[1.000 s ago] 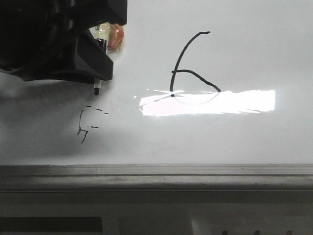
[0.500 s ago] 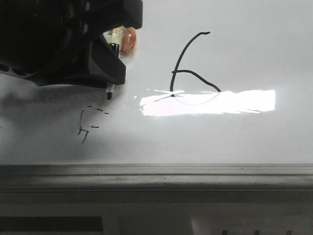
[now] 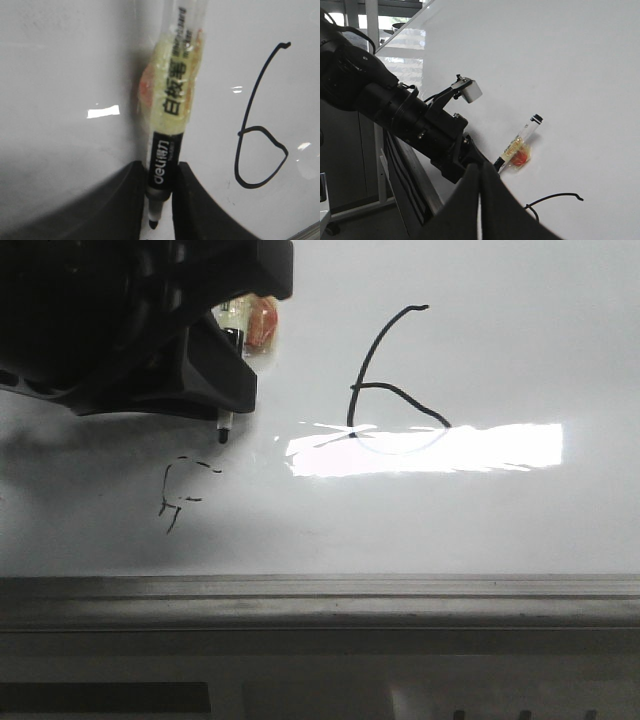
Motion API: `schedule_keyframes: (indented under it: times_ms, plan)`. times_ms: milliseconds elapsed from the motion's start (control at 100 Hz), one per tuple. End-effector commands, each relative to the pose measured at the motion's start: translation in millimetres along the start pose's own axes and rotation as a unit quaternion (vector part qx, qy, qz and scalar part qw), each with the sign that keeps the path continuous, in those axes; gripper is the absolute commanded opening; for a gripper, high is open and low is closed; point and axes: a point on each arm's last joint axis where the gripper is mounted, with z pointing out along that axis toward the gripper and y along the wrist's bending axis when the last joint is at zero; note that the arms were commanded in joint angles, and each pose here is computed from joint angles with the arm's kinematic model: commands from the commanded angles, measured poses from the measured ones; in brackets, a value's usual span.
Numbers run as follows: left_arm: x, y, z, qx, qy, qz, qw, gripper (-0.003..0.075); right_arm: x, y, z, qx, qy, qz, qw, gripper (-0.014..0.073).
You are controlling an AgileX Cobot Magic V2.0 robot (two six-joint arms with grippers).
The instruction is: Write number 6 on whiteboard
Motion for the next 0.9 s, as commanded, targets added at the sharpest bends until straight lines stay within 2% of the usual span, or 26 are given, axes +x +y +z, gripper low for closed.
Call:
schedule_keyframes:
  times_ms: [0, 90, 470, 520, 690, 890]
  plan:
    - [-5.5, 15.4, 1.2, -0.083, -0.021, -0.020, 0.996, -0.0020, -17.5, -3.2, -3.0, 0.010, -0.051, 0.001, 0.999, -0.0062]
    - [-6.4, 18.4, 0.6, -0.100, -0.026, -0.020, 0.995, -0.0020, -17.5, -3.1, -3.0, 0.009, -0.052, 0.003, 0.999, -0.0062]
    - [-6.5, 18.2, 0.6, -0.099, -0.026, -0.018, 0.995, -0.0013, -17.7, -2.8, -3.0, 0.007, -0.053, 0.009, 0.999, -0.0062]
    - [-6.5, 18.2, 0.6, -0.099, -0.026, -0.018, 0.995, 0.0015, -17.7, -2.8, -3.0, 0.007, -0.053, 0.009, 0.999, -0.0062]
    - [-6.5, 18.2, 0.6, -0.099, -0.026, -0.020, 0.995, 0.0188, -17.7, -2.8, -3.0, 0.007, -0.053, 0.009, 0.999, -0.0062]
    - [-6.6, 18.4, 0.6, -0.099, -0.027, -0.021, 0.994, 0.0204, -18.3, -2.9, -3.1, 0.008, -0.056, 0.009, 0.998, -0.0062]
